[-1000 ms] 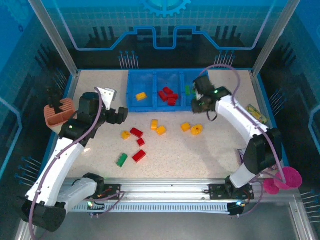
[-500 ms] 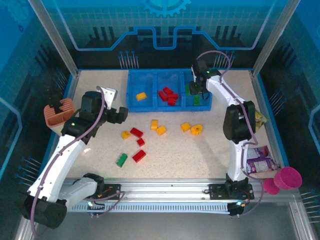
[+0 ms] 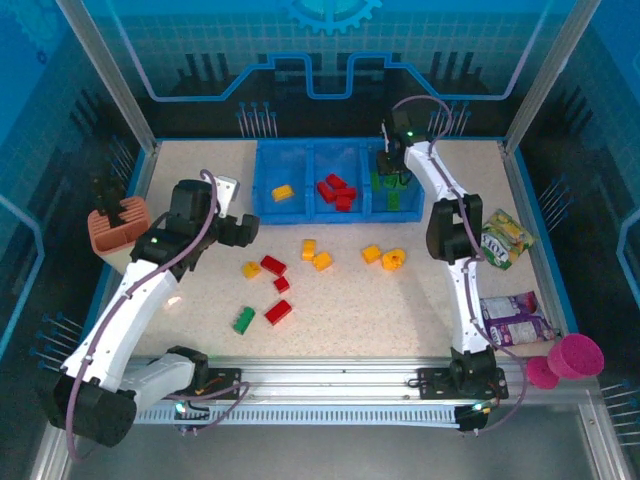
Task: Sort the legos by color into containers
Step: Place the lego in the container, then pick up the lego from the bottom-left of the table.
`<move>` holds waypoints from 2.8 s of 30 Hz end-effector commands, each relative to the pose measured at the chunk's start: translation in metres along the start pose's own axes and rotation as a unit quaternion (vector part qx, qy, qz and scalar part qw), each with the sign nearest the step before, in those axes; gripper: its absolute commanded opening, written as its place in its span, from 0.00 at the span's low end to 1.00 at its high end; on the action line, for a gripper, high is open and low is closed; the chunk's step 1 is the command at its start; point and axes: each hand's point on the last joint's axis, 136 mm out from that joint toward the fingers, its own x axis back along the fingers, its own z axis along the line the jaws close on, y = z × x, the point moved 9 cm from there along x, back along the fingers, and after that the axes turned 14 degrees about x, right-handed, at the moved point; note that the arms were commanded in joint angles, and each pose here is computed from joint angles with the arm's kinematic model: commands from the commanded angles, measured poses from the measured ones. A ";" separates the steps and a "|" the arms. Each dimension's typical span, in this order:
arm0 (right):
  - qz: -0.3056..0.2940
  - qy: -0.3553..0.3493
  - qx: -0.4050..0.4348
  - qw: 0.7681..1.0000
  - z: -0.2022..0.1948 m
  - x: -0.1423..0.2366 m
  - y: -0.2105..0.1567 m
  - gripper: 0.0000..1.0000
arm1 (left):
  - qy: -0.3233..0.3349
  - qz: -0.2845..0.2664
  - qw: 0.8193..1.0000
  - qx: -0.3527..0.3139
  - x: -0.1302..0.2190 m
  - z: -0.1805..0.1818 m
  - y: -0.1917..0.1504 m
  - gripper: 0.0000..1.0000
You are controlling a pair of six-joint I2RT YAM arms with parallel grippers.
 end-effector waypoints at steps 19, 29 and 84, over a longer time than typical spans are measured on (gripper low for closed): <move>-0.046 0.020 -0.004 0.999 -0.005 0.071 0.013 0.57 | -0.012 -0.017 1.000 -0.007 0.007 -0.001 0.011 0.99; -0.156 0.067 0.234 0.957 0.068 0.189 -0.017 0.68 | -0.026 -0.047 0.998 -0.021 0.032 -0.002 0.011 0.99; -0.199 0.338 0.762 0.515 0.460 0.146 -0.208 0.30 | 0.044 -0.107 0.993 0.017 0.146 0.026 -0.029 0.99</move>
